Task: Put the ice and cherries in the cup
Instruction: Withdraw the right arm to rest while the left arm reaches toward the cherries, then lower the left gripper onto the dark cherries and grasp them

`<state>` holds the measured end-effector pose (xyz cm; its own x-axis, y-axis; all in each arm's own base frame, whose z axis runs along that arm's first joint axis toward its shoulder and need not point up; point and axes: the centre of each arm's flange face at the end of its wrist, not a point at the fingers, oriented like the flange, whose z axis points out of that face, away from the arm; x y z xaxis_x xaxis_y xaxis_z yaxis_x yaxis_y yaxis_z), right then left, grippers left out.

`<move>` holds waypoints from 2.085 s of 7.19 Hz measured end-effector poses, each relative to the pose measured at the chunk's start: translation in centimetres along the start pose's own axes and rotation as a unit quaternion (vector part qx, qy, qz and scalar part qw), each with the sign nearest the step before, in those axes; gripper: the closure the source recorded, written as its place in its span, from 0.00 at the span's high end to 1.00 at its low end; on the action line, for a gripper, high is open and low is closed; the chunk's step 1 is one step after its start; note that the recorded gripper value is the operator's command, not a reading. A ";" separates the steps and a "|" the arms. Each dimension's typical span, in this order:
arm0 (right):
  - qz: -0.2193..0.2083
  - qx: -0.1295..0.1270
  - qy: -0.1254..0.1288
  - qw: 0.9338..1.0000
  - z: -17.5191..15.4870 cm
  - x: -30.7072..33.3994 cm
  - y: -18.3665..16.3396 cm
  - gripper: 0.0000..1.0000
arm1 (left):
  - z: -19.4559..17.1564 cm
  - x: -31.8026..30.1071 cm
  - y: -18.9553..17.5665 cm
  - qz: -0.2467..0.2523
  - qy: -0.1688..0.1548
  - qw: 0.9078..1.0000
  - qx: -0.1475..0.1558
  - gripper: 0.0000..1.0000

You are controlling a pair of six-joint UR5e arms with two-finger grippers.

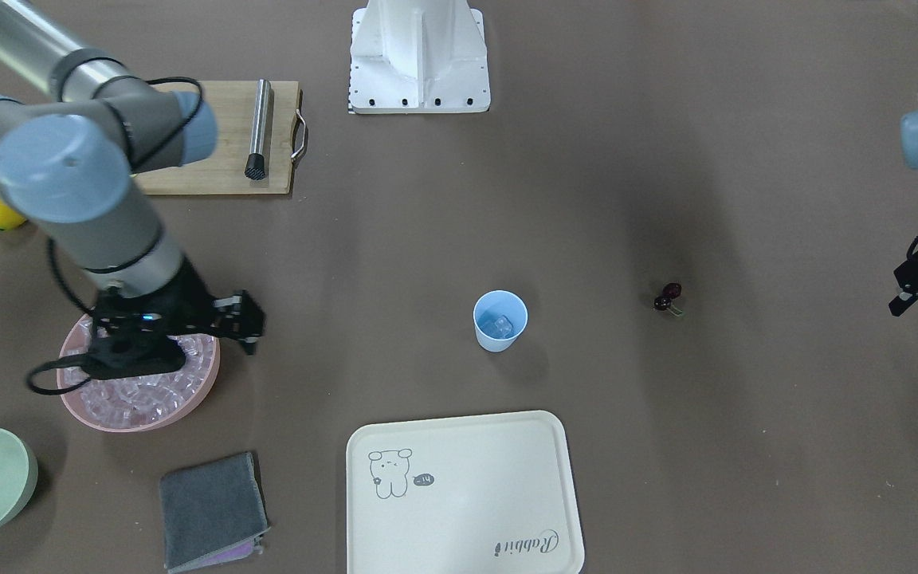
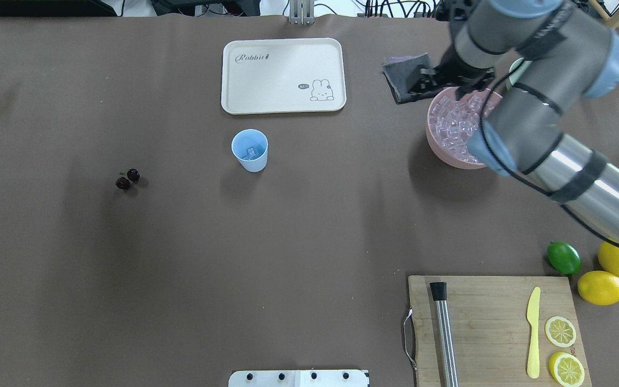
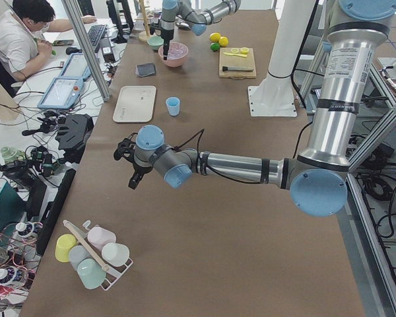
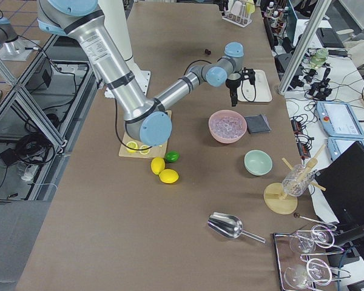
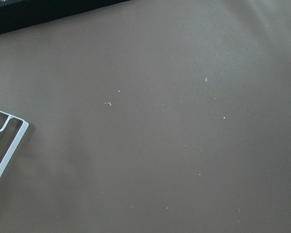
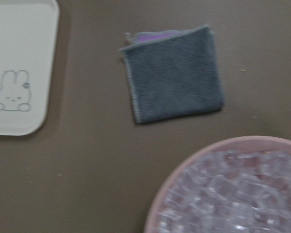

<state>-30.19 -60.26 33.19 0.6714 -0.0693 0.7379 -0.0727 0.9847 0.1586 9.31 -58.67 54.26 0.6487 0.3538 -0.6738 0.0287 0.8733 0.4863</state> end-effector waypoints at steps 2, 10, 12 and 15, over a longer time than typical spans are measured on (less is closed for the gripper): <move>-0.011 -0.018 -0.014 1.000 -4.8 15.9 2.4 0.99 | 1.3 1.9 -0.8 0.013 0.003 1.000 -0.005 0.97; -0.080 -0.041 0.012 0.996 -7.3 35.9 11.7 0.99 | 9.1 18.8 1.7 -0.030 0.070 0.995 -0.062 0.96; -0.077 -0.040 0.017 0.996 -7.5 36.7 11.8 0.99 | 11.9 25.2 3.0 -0.033 0.062 0.996 -0.062 0.87; -0.069 -0.041 0.023 0.997 -7.6 37.7 12.2 0.99 | 13.2 27.5 3.9 -0.047 0.039 0.996 -0.066 0.73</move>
<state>-0.17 -49.63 58.01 0.7037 -0.1986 0.6822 0.0812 0.9763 0.2004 37.32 -49.99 44.99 0.5860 0.2890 -0.7570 -0.0165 0.9383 0.3455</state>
